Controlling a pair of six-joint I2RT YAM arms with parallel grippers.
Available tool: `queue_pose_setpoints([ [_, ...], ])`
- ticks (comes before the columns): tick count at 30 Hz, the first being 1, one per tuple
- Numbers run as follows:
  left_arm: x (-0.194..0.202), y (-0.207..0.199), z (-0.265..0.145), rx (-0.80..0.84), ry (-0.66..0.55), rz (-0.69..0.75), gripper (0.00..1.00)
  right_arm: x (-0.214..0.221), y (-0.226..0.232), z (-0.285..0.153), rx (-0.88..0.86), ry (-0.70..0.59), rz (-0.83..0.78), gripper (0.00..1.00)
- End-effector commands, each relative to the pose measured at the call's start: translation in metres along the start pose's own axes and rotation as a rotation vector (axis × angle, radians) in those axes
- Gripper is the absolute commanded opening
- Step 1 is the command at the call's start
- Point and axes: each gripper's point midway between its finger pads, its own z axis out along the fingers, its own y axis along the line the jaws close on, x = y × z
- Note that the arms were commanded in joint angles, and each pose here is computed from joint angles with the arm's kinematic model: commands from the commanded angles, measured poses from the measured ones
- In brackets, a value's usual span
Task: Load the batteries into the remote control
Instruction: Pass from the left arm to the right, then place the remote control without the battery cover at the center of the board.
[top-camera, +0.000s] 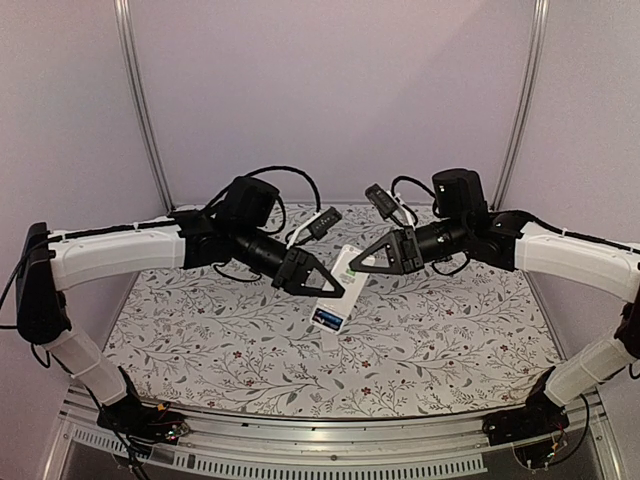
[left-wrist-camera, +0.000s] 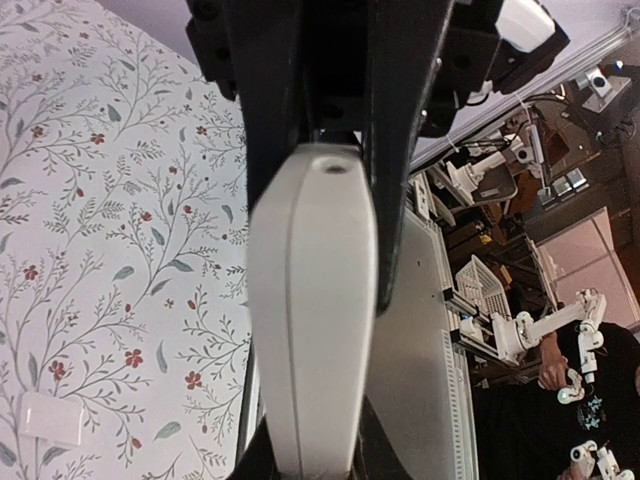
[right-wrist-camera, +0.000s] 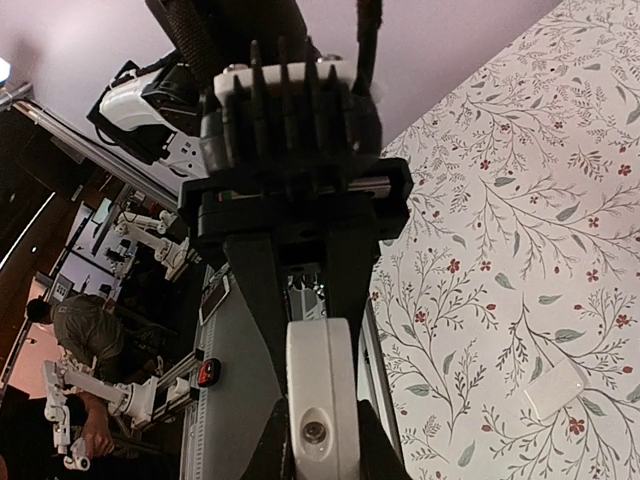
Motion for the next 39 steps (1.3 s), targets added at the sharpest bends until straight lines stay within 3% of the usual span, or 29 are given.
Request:
queue_pose_setpoints([
  [1,-0.014,0.009,-0.006,-0.042,-0.033,0.012,0.13,-0.001,-0.009,-0.003,0.017,-0.008,0.034,0.04],
  [3,-0.019,0.020,-0.013,-0.104,-0.067,0.005,0.28,-0.001,-0.022,-0.009,0.056,-0.028,0.067,0.00],
  [6,-0.027,0.047,-0.032,-0.274,-0.153,-0.009,0.59,-0.003,-0.048,-0.023,0.135,-0.078,0.126,0.00],
  [8,-0.033,0.059,-0.048,-0.365,-0.223,-0.016,0.86,-0.003,-0.067,-0.033,0.208,-0.118,0.167,0.00],
  [10,-0.035,0.070,-0.064,-0.469,-0.280,-0.001,0.99,-0.001,-0.086,-0.044,0.280,-0.155,0.214,0.00],
  [13,-0.030,0.088,-0.080,-0.609,-0.311,0.007,1.00,0.012,-0.122,-0.057,0.397,-0.189,0.303,0.00],
  [17,-0.010,0.111,-0.082,-0.740,-0.255,0.000,1.00,0.034,-0.165,-0.061,0.499,-0.224,0.391,0.01],
  [28,0.022,0.129,-0.048,-0.805,-0.047,0.070,0.99,0.058,-0.224,-0.046,0.543,-0.278,0.500,0.07],
  [37,0.025,0.134,-0.047,-0.827,-0.035,0.056,1.00,0.093,-0.242,-0.047,0.592,-0.254,0.570,0.27],
  [39,0.025,0.136,-0.049,-0.839,-0.035,0.052,1.00,0.102,-0.242,-0.048,0.599,-0.246,0.585,0.35],
])
